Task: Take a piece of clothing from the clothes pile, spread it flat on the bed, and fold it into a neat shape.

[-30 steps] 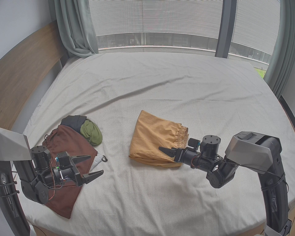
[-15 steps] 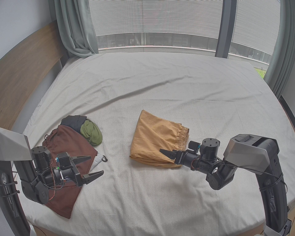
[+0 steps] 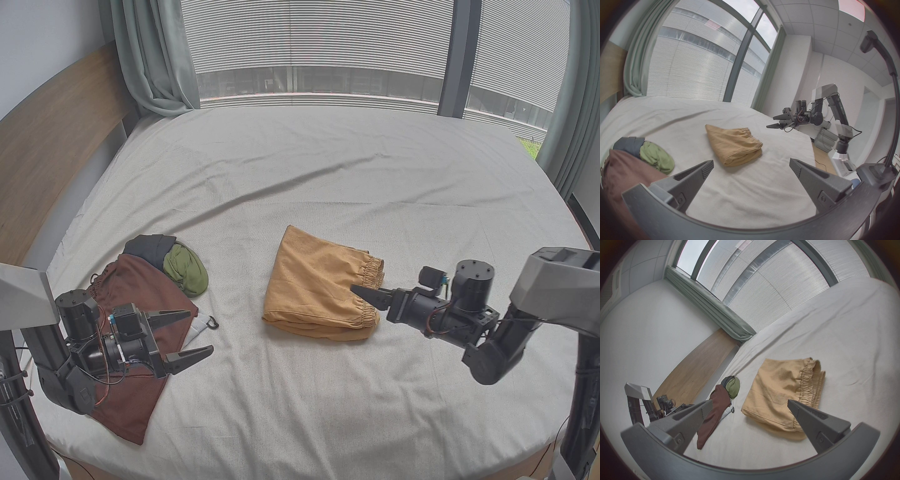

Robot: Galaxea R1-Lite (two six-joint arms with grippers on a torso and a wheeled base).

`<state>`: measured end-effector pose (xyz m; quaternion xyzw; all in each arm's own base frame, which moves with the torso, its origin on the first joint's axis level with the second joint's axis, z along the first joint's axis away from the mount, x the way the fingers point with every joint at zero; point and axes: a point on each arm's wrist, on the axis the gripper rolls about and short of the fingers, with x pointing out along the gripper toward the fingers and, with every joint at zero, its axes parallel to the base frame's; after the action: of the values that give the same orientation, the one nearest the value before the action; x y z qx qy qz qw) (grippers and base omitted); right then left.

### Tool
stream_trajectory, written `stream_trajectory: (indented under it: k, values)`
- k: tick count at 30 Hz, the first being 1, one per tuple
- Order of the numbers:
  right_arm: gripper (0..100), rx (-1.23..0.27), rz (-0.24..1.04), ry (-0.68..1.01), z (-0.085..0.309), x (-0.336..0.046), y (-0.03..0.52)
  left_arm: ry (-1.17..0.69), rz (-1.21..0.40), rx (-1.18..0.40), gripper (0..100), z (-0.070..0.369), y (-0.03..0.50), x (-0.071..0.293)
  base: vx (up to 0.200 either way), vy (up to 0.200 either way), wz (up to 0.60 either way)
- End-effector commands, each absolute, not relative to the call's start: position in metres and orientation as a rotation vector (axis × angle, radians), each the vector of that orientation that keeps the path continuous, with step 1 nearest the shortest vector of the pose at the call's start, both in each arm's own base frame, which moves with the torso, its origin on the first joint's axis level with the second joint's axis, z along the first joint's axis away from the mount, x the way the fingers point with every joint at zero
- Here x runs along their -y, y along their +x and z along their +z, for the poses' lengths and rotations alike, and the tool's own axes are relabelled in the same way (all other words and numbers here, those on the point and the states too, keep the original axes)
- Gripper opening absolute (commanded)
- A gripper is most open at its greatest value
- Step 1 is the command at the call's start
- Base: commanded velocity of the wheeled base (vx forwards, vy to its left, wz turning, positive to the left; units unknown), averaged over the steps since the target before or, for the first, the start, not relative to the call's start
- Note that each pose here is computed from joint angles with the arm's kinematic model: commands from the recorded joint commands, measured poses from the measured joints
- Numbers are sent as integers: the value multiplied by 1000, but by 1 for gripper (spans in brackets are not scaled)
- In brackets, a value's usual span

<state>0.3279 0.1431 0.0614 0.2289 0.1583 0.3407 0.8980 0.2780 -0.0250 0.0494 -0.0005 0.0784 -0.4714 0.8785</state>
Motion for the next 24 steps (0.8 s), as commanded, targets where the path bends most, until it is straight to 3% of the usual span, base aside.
stream_trajectory:
  k: [1,8,15,24]
  values:
    - [100,-159,691,382,128,-103,267,49,-1114,-46,100,90,249,45,0,0,0]
    - [100,-141,630,286,146,-76,230,65,-1195,-3,100,108,212,43,0,0,0]
    - [100,-28,541,264,167,-52,184,75,-1292,31,100,119,163,37,0,0,0]
    - [100,72,411,243,165,-19,126,89,-1273,128,100,147,140,32,0,0,0]
